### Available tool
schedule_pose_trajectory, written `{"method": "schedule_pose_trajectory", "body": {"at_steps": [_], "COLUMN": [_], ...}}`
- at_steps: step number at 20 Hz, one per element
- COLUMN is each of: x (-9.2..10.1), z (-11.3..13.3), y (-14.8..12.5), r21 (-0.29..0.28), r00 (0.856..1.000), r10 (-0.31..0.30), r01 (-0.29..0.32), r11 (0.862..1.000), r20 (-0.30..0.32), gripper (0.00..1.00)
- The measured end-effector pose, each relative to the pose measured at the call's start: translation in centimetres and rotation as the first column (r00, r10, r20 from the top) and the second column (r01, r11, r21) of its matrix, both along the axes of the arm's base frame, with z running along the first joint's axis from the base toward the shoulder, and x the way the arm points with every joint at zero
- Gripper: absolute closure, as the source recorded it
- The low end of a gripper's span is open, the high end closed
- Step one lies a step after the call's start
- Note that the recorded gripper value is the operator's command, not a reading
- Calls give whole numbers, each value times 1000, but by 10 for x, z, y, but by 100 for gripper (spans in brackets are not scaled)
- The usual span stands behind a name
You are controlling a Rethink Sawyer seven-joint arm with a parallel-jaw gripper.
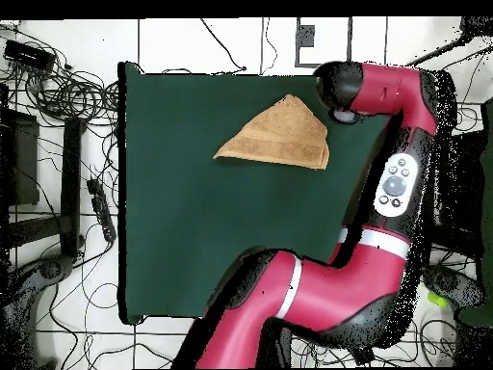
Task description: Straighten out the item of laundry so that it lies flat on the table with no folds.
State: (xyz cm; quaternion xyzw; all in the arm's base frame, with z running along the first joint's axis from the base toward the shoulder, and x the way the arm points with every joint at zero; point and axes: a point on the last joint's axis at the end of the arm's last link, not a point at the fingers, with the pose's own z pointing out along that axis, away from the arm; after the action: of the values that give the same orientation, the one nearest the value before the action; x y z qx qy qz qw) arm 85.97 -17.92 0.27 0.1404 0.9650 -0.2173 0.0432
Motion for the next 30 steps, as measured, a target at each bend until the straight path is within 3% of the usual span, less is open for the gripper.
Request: {"method": "schedule_pose_trajectory", "body": {"at_steps": [5, 11, 23, 27, 30], "x": [-4, -6, -11, -5, 6], "z": [-18, -18, 30, 50, 67], "y": [32, 53, 66, 74, 81], "r21": [10, 16, 21, 27, 26], "r00": [998, 994, 972, 976, 987], "r10": [4, -4, -87, -82, -61], "r01": [-4, 5, 94, 90, 65], "r11": [1000, 1000, 995, 996, 998], "r20": [-58, -106, -219, -203, -151], "gripper": [0, 0, 0, 0, 0]}}
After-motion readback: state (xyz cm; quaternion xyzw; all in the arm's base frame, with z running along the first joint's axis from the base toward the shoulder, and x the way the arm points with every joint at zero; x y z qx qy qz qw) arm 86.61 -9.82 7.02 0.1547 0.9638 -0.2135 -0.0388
